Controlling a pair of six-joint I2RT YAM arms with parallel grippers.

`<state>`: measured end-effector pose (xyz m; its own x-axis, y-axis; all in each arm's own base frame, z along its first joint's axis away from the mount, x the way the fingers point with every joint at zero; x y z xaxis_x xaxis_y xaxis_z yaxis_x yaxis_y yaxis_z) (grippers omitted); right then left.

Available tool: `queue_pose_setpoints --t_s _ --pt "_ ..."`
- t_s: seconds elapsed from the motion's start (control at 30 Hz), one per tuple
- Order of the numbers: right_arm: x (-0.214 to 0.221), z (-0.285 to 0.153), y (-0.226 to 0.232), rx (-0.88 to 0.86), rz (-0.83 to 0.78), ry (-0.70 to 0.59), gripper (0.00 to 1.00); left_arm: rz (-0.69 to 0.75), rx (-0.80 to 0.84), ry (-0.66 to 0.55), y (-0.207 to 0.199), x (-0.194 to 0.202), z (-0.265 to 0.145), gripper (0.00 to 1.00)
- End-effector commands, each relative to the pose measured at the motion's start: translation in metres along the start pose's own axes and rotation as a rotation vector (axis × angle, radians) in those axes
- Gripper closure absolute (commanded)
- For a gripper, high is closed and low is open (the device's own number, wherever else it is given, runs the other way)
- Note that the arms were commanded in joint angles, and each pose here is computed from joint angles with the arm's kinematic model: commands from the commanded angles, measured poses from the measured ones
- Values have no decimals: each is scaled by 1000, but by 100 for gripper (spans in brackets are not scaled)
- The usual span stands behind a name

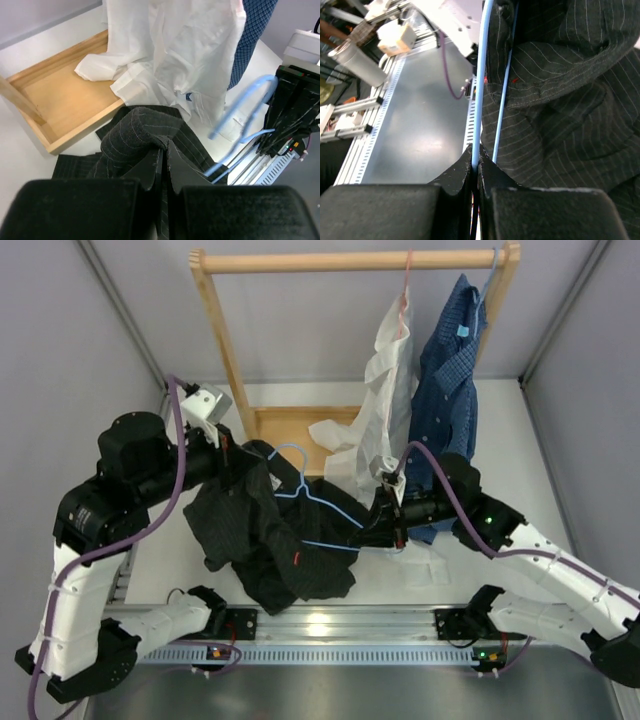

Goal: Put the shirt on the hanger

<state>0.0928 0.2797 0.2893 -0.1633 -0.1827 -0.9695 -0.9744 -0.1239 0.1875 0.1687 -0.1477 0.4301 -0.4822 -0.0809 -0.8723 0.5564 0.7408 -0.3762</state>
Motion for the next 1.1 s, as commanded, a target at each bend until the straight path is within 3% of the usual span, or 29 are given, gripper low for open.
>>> queue_pose_setpoints --t_s 0.0,0.17,0.3,0.43,0.5,0.63,0.73,0.8,0.9,1.0,1.07 --pt "-28 -9 38 -174 -189 -120 100 82 37 -42 -10 -19 -1 100" --pt "-26 -18 42 -122 -184 -122 100 149 162 -8 -30 -12 2 100" --pt "-24 -21 15 94 -123 -140 100 226 371 12 -55 13 -15 100" --pt "-13 -21 -20 297 -44 -120 100 255 492 -57 -68 26 -38 98" --pt "-11 -20 -32 351 -9 -117 100 255 494 -101 -68 26 -42 98" --pt "-23 -22 -47 442 7 -160 100 247 512 -79 -71 23 -33 100" --pt "-40 -19 -24 300 -82 -187 100 249 486 -57 -68 16 -15 100" --pt "-40 -18 -10 212 -139 -161 100 241 379 -79 -54 6 -2 100" --pt "-30 -26 -9 239 -154 -108 100 222 191 -111 -26 -5 13 100" --pt "-25 -38 -12 291 -147 -107 100 241 146 -112 -17 -1 14 100" --pt "-22 -38 -1 218 -156 -108 100 255 162 -106 -18 4 12 100"
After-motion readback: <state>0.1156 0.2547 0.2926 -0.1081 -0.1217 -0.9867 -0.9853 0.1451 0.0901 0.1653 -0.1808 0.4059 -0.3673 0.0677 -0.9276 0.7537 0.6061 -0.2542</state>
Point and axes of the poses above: each gripper's point midway between its finger pads, its own z axis out along the fingers, its own y axis along the line the jaws close on, x = y × z, the point moved 2 cm from there along -z, back along the fingers, and after that the axes turned 12 degrees about -z, right-handed, at the moved point
